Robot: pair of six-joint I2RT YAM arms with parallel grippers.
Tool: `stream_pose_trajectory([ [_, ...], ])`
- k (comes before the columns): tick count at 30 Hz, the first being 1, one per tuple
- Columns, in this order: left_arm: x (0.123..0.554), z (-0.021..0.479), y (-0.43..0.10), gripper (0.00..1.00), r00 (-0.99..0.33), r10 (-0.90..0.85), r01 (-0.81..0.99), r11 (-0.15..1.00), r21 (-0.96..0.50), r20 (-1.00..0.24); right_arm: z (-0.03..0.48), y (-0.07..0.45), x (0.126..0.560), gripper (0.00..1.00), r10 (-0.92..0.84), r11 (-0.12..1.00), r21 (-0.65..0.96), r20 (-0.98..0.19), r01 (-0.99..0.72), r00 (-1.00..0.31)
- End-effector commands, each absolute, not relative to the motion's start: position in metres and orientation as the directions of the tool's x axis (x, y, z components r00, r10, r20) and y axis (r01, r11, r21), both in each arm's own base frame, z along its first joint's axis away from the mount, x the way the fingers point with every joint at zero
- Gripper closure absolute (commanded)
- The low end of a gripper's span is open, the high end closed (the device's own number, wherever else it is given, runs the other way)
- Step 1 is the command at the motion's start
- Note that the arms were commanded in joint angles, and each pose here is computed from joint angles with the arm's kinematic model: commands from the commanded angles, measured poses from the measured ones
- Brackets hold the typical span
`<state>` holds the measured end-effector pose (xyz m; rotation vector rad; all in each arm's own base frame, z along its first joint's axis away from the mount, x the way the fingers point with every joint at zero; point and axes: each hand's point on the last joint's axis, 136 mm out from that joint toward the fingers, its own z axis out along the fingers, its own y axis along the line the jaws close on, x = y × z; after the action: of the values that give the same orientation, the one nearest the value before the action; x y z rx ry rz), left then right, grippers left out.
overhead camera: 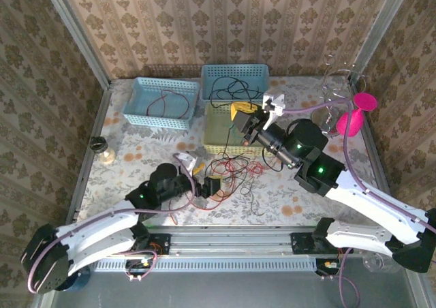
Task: Untangle the cables
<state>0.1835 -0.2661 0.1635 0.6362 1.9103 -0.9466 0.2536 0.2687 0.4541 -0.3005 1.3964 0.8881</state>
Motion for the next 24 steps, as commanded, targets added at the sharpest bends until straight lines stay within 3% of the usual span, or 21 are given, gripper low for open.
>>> stream_pose_trajectory([
  [1,0.202,0.188,-0.281,0.00,-0.309,0.063,0.762,0.614,-0.208,-0.949,0.471,0.263,0.249,1.00,0.414,0.625,0.356,-0.906,-0.695,-0.092],
  [9,0.227,0.176,-0.315,0.00,-0.228,0.046,0.752,0.643,-0.146,-0.973,0.478,0.257,0.243,1.00,0.442,0.611,0.380,-0.891,-0.694,-0.098],
  [10,0.229,0.173,-0.320,0.04,-0.227,0.040,0.757,0.636,-0.150,-0.973,0.479,0.255,0.243,1.00,0.446,0.613,0.383,-0.890,-0.691,-0.097],
  [12,0.229,0.171,-0.328,0.16,-0.222,0.036,0.773,0.616,-0.153,-0.974,0.481,0.251,0.241,1.00,0.450,0.616,0.383,-0.889,-0.688,-0.092],
  [13,0.230,0.169,-0.332,0.28,-0.220,0.039,0.779,0.608,-0.152,-0.975,0.481,0.250,0.241,1.00,0.451,0.618,0.384,-0.888,-0.686,-0.091],
  [14,0.231,0.166,-0.336,0.41,-0.218,0.050,0.787,0.600,-0.146,-0.975,0.483,0.248,0.240,1.00,0.453,0.620,0.383,-0.887,-0.685,-0.086],
  [16,0.234,0.161,-0.339,0.77,-0.221,0.064,0.784,0.605,-0.138,-0.973,0.486,0.242,0.238,1.00,0.454,0.628,0.377,-0.888,-0.681,-0.073],
  [18,0.237,0.158,-0.334,1.00,-0.228,0.060,0.766,0.627,-0.141,-0.972,0.491,0.234,0.236,1.00,0.448,0.650,0.362,-0.893,-0.668,-0.048],
  [24,0.244,0.139,-0.312,1.00,-0.293,0.086,0.722,0.673,-0.162,-0.952,0.520,0.185,0.224,1.00,0.435,0.739,0.304,-0.897,-0.602,0.082],
])
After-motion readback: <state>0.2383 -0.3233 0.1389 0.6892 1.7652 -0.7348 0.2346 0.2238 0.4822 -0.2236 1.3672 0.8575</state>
